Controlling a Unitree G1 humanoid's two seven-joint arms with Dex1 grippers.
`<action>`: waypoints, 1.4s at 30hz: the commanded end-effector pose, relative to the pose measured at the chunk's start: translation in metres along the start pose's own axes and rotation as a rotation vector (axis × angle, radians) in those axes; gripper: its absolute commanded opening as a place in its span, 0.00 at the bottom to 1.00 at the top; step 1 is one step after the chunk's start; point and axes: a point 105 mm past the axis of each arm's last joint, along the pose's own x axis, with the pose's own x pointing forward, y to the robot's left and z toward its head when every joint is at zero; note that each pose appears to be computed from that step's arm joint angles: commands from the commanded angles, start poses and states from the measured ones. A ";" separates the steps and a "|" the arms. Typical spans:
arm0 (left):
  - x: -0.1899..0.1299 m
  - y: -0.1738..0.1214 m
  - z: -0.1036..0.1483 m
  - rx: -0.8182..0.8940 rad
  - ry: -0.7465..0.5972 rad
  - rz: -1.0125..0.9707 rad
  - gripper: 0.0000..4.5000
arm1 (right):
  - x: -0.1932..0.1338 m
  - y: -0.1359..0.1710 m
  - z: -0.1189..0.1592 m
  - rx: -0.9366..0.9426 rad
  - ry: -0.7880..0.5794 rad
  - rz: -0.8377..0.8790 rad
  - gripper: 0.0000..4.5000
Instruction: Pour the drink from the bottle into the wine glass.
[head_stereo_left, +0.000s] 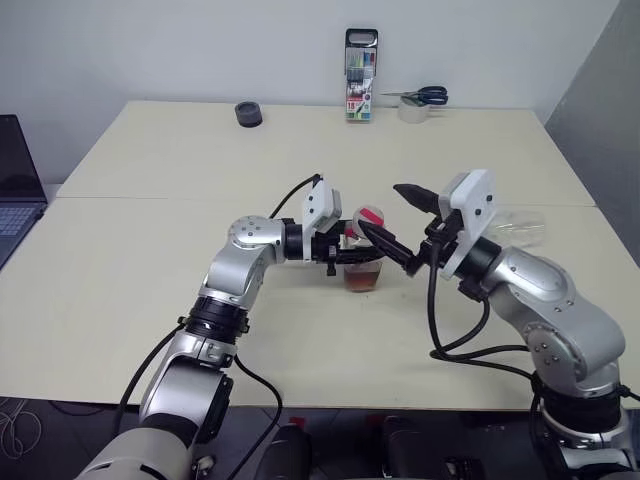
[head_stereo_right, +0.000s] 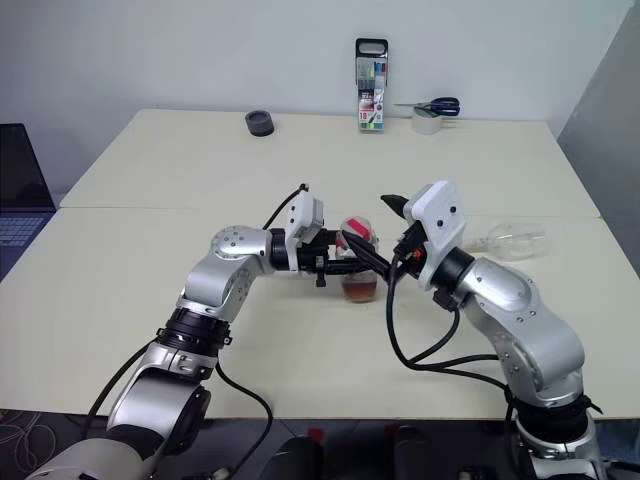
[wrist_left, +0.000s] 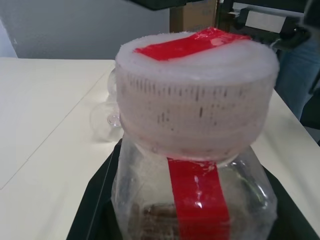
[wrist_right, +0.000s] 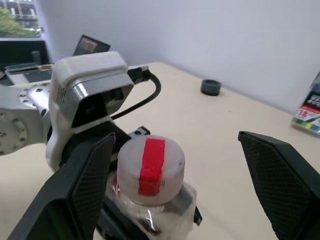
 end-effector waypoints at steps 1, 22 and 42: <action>0.001 0.005 0.020 0.061 -0.046 0.002 0.40 | 0.001 0.006 0.003 -0.023 -0.019 -0.034 0.93; -0.001 0.007 0.018 0.077 -0.037 0.004 0.40 | 0.014 0.012 -0.001 0.019 -0.040 -0.058 0.93; -0.002 0.005 0.016 0.082 -0.028 -0.005 0.40 | 0.017 0.018 0.003 0.044 -0.073 -0.013 0.41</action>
